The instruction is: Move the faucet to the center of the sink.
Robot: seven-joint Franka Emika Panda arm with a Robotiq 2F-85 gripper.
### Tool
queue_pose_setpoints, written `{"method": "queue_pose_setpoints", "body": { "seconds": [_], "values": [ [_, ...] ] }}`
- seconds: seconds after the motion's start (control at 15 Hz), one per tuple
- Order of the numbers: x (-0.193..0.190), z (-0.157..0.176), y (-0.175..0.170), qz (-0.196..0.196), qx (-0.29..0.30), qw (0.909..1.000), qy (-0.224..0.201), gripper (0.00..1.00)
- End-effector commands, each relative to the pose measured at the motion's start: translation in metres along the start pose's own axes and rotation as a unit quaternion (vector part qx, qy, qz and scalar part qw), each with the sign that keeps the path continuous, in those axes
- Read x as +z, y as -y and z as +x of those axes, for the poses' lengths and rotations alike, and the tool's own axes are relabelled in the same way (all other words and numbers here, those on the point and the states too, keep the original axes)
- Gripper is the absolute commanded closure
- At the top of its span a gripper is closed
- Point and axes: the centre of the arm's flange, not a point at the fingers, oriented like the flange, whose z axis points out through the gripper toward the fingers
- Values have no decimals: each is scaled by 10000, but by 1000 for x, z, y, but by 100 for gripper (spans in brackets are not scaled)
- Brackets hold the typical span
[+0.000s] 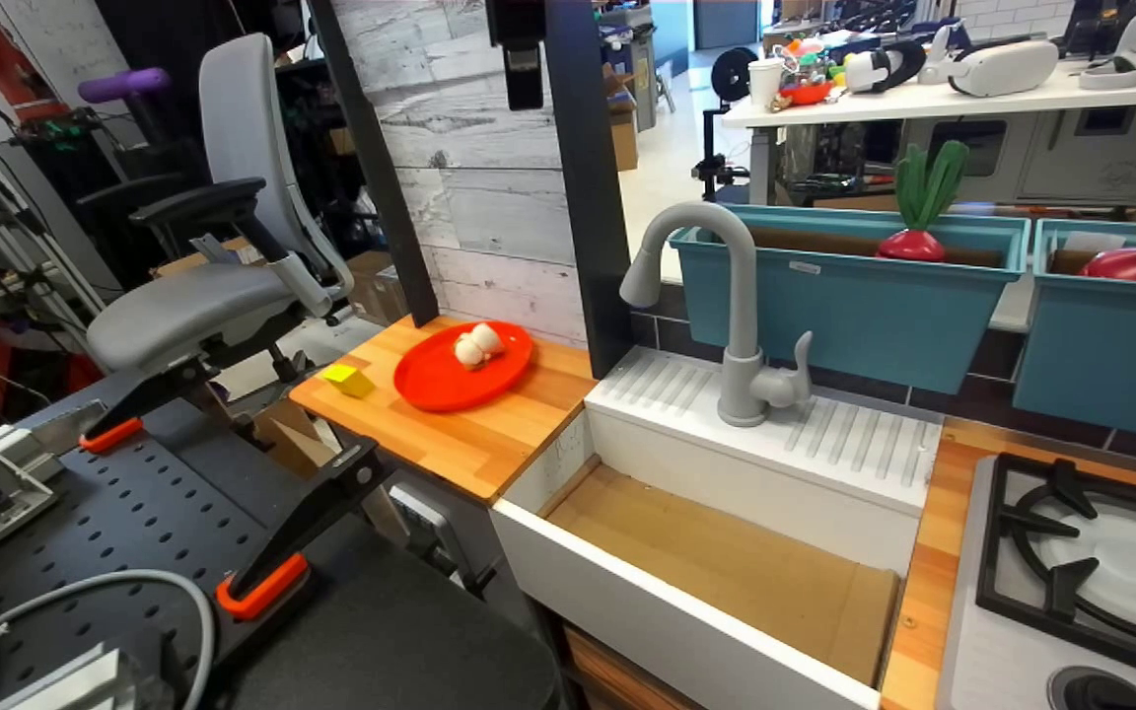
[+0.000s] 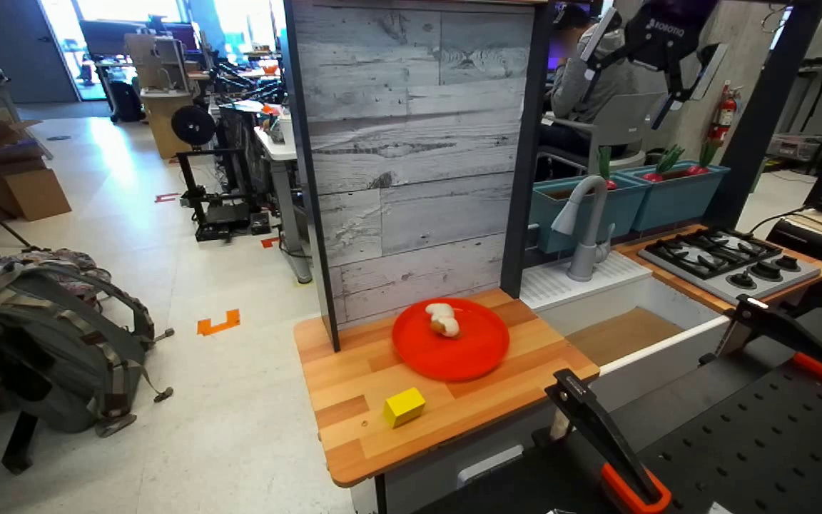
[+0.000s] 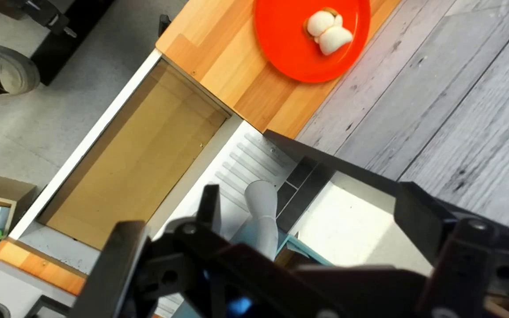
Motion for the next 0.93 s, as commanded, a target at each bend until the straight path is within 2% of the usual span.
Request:
{"method": "queue_pose_setpoints", "body": {
  "seconds": [0.0, 0.4, 0.87],
  "values": [
    [18, 41, -10, 259, 487, 9985, -1, 0],
    [51, 79, -26, 372, 1047, 9938, -46, 0],
    [98, 100, -23, 201, 1404, 9896, -232, 0]
  ]
}}
